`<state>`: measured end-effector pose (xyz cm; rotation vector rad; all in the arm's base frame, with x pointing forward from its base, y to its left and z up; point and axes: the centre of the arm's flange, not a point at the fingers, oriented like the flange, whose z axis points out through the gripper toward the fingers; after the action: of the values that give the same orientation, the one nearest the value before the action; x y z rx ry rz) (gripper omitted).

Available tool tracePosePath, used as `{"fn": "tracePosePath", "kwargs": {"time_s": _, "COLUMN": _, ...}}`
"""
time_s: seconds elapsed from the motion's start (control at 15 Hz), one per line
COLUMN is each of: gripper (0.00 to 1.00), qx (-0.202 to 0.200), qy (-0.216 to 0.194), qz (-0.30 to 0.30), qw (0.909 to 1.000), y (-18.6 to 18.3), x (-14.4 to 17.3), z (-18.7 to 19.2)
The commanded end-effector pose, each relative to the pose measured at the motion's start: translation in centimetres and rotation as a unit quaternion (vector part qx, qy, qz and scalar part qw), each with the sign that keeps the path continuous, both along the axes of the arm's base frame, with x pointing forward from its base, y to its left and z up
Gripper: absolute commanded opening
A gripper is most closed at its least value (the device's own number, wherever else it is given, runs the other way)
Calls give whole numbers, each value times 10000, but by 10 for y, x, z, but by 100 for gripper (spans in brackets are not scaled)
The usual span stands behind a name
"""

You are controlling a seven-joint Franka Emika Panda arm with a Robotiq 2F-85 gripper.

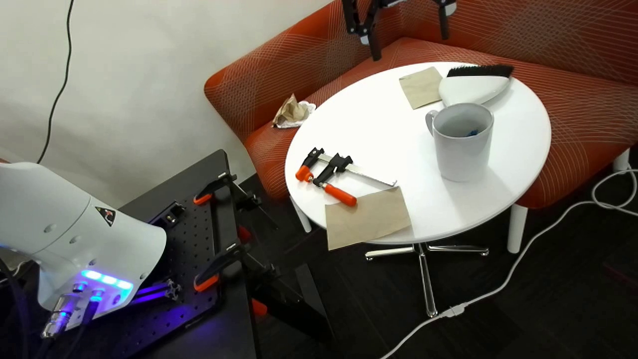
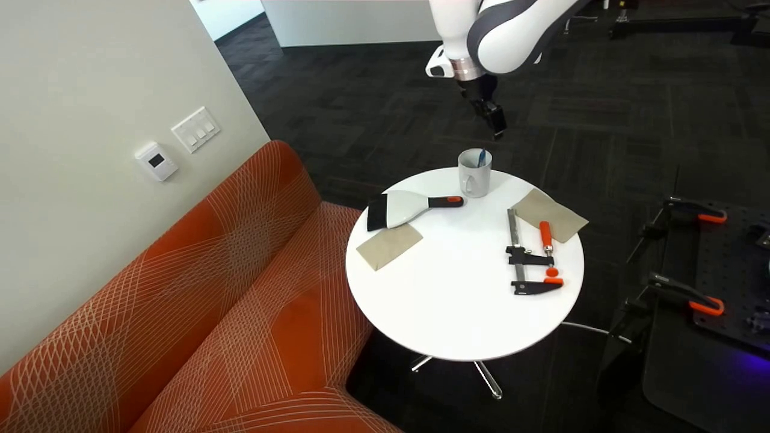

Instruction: Remove the pen from the mug cup and place it on the table

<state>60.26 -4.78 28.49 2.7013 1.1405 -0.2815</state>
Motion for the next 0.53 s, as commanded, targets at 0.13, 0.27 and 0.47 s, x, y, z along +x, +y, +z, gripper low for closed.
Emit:
{"fn": "tracePosePath", "kwargs": {"time_s": 0.13, "gripper": 100, "qx": -7, "qy": 15, "qz": 14, "qw": 10000, "y": 1, "x": 3, "z": -4}}
{"fn": "tracePosePath", "kwargs": {"time_s": 0.27, "gripper": 100, "qx": -25, "qy": 15, "qz": -7, "qw": 10000, "y": 0, "x": 4, "z": -2}}
{"fn": "tracePosePath", "kwargs": {"time_s": 0.47, "gripper": 100, "qx": -83, "qy": 11, "qz": 84, "qw": 9999, "y": 0, "x": 18, "z": -14}}
